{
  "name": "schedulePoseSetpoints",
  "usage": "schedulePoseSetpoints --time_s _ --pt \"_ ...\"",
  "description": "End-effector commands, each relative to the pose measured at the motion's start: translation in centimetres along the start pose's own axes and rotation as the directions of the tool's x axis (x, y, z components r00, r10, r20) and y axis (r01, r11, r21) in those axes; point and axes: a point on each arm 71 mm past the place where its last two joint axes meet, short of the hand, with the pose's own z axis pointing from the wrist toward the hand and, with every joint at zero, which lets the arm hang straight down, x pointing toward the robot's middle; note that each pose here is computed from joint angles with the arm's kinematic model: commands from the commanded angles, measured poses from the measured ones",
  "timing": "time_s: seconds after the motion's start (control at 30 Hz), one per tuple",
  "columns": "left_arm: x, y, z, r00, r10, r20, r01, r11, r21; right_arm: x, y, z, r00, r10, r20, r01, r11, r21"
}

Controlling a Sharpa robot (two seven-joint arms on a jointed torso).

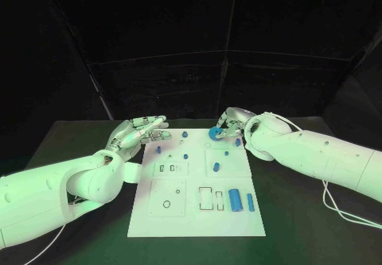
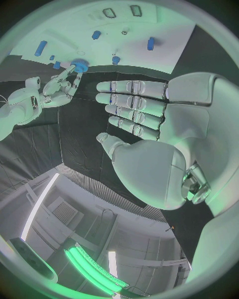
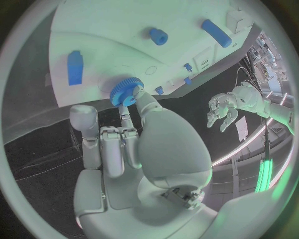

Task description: Assemble the parts on the task board

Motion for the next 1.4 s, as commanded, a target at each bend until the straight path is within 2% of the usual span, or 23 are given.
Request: schedulePoseSetpoints --time_s 0.03,0.27,0.47,0.6,0.97,1.1,1.4 --pt "0.11 -0.13 0.01 1.000 -0.002 -0.014 0.002 1.000 0.009 -0.7 0.9 -0.2 0.996 -0.032 0.088 0.034 0.999 -0.027" --pt "0.00 -0.19 -0.06 1.000 -0.001 -0.012 0.001 1.000 0.010 -0.5 4.3 -1.0 0.993 -0.056 0.104 0.069 0.990 -0.126" --pt "0.00 -0.23 -0.09 1.000 -0.001 -0.012 0.002 1.000 0.012 0.2 7.2 -0.6 0.990 -0.086 0.111 0.106 0.977 -0.186" --pt "0.02 -0.24 -0.06 1.000 -0.001 -0.012 0.001 1.000 0.012 0.9 8.4 0.0 0.988 -0.102 0.114 0.124 0.971 -0.203" --pt "0.31 -0.21 0.20 1.000 -0.002 -0.018 0.002 1.000 0.013 4.1 10.9 1.1 0.985 -0.169 0.041 0.174 0.955 -0.241" --pt "0.33 -0.25 0.25 1.000 -0.002 -0.019 0.002 1.000 0.014 4.5 11.4 1.4 0.983 -0.181 0.034 0.183 0.952 -0.244" --pt "0.39 -0.26 0.35 1.000 -0.002 -0.021 0.002 1.000 0.014 4.6 11.6 1.7 0.985 -0.163 0.058 0.173 0.955 -0.239"
